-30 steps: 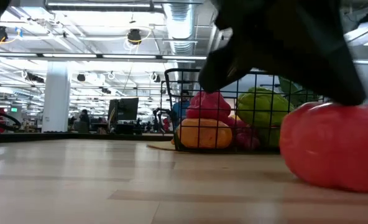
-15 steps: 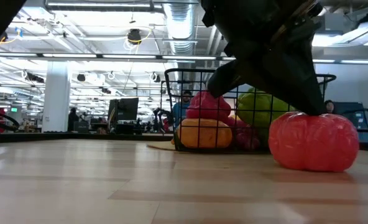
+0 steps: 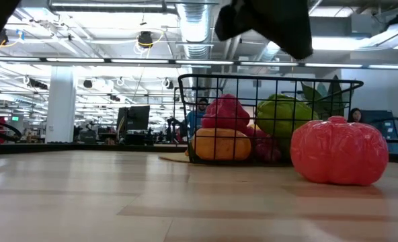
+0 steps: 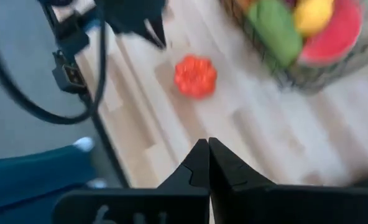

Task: Build produce basket
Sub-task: Put the orange pumpkin into the wire basket

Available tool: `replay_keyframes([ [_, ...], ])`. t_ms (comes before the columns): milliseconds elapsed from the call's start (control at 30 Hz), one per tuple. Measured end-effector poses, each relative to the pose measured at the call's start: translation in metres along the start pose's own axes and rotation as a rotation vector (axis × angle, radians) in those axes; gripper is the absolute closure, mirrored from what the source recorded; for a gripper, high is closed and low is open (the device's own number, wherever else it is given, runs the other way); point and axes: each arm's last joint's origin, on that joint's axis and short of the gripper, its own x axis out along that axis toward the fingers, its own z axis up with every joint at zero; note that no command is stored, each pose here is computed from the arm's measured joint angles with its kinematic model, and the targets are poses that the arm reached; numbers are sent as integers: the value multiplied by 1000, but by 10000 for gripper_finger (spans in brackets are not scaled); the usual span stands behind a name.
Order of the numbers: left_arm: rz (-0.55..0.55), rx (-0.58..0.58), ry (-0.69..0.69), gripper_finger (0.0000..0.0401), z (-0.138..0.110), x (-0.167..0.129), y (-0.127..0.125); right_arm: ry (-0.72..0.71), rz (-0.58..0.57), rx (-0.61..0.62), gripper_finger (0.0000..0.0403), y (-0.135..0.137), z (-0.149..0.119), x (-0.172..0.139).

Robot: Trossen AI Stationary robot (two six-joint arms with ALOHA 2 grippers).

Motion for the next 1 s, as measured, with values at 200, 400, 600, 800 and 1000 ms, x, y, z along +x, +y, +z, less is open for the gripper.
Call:
replay_keyframes([
  [200, 20, 47, 16, 401, -2, 0, 1, 164, -33, 76, 392, 17, -11, 17],
  [400, 20, 128, 62, 401, -6, -1, 2, 128, -168, 167, 394, 53, -44, 52],
  [600, 12, 213, 99, 401, -9, -1, 3, -156, -267, 425, 395, 84, -82, 99],
  [800, -58, 325, 112, 401, -9, -1, 1, -311, -222, 607, 397, 109, -115, 145],
  [1000, -87, 415, 191, 401, -17, -3, 0, -317, -184, 637, 399, 123, -122, 174],
])
